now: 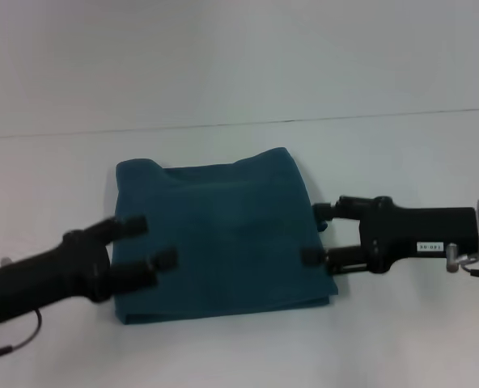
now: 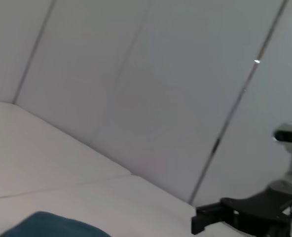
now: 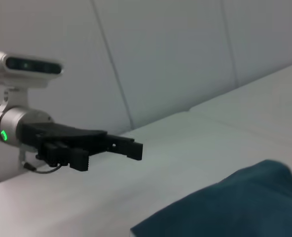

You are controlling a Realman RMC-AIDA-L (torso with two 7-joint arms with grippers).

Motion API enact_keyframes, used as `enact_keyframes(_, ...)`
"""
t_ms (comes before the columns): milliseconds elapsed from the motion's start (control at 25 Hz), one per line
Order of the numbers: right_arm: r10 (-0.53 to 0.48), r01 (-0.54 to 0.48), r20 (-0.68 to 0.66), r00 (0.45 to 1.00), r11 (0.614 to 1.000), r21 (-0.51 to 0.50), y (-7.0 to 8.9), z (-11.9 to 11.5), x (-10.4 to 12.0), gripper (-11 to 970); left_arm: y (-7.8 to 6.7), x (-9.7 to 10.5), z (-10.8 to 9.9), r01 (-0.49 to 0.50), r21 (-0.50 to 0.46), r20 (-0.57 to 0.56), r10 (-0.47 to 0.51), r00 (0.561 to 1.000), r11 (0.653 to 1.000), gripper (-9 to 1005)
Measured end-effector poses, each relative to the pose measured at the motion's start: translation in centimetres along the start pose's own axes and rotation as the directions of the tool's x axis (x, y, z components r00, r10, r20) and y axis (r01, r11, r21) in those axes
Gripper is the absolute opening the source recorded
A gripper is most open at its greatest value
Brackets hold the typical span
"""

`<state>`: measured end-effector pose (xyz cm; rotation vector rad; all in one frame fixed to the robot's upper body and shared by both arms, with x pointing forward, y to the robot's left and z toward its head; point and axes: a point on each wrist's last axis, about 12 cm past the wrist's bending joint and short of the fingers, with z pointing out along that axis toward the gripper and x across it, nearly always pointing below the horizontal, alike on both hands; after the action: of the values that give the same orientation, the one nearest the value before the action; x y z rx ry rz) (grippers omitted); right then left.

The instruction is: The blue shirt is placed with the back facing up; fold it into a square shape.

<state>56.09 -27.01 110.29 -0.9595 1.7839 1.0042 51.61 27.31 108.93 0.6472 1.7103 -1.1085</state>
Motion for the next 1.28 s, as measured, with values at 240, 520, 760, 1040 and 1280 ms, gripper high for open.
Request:
enact_keyframes(240, 0.000, -0.003, -0.077, 0.997, 0.999, -0.048, 0.3, 0.6, 0.3, 941, -0.6, 1.2, 0.0, 0.001, 0.039, -0.049, 0.001, 0.999, 0.999, 949)
enact_keyframes(520, 0.005, -0.014, -0.118, 0.993, 0.997, -0.077, 0.6, 1.2, 0.4, 938, -1.1, 1.7, 0.1, 0.012, 0.087, -0.097, -0.004, 0.995, 0.996, 954)
enact_keyframes(760, 0.002, -0.015, -0.137, 0.991, 0.995, -0.096, 0.9, 1.8, 0.6, 938, -1.2, 1.8, 0.1, 0.018, 0.100, -0.116, -0.007, 0.993, 0.995, 948)
enact_keyframes(1040, 0.008, -0.023, -0.151, 0.989, 0.995, -0.098, 1.0, 1.8, 0.8, 938, -1.3, 2.1, 0.0, 0.023, 0.104, -0.133, -0.009, 0.991, 0.994, 949)
enact_keyframes(1280, 0.023, -0.044, -0.201, 0.979, 0.994, -0.105, 1.0, 2.1, 0.9, 938, -1.3, 2.2, -0.1, 0.036, 0.103, -0.160, -0.019, 0.987, 0.994, 949)
